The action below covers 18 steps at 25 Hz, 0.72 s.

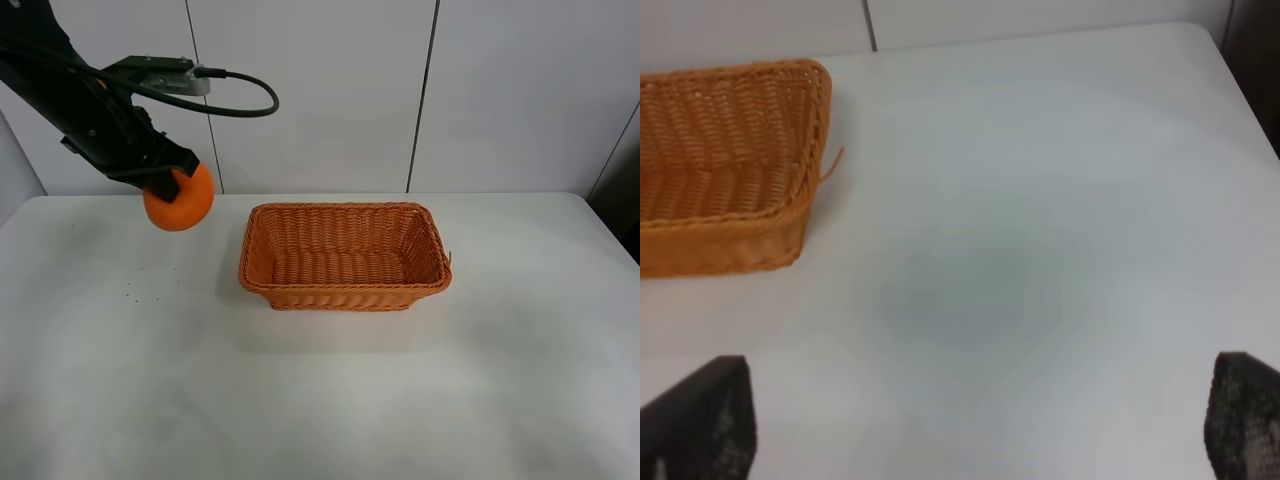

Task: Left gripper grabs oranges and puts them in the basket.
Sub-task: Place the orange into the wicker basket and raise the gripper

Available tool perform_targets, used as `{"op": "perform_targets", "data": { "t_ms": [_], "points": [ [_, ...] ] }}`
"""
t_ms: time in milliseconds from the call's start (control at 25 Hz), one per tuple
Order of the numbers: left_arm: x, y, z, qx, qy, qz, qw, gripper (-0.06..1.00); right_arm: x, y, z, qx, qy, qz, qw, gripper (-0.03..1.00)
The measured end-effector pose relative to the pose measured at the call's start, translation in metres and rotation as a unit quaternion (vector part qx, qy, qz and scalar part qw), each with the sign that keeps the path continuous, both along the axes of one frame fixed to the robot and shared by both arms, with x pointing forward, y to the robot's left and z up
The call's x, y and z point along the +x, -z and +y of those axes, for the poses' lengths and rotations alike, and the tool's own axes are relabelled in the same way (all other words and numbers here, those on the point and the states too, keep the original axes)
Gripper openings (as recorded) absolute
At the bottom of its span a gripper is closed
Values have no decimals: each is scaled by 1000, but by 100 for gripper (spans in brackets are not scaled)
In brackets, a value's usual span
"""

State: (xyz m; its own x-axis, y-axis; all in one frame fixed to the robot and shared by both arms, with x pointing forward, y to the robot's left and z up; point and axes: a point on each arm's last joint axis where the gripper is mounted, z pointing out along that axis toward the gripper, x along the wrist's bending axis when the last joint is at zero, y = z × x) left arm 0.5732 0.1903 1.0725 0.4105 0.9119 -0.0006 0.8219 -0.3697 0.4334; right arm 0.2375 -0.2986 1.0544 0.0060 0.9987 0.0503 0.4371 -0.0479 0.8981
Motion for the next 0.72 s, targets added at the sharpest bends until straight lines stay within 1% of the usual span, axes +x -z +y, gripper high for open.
{"op": "perform_targets", "data": {
  "t_ms": [80, 280, 480, 560, 720],
  "points": [
    [-2, 4, -14, 0, 16, 5, 1000, 13, 0, 0, 0, 0, 0, 0, 1000, 69],
    [-1, 27, -43, 9, 50, 29, 998, 13, 0, 0, 0, 0, 0, 0, 1000, 69],
    [9, 26, -69, -2, 69, 16, 997, 13, 0, 0, 0, 0, 0, 0, 1000, 69],
    [14, 23, -84, -8, 82, 6, 997, 13, 0, 0, 0, 0, 0, 0, 1000, 69],
    [20, 28, -115, -14, 109, 3, 994, 13, 0, 0, 0, 0, 0, 0, 1000, 69]
  ]
}}
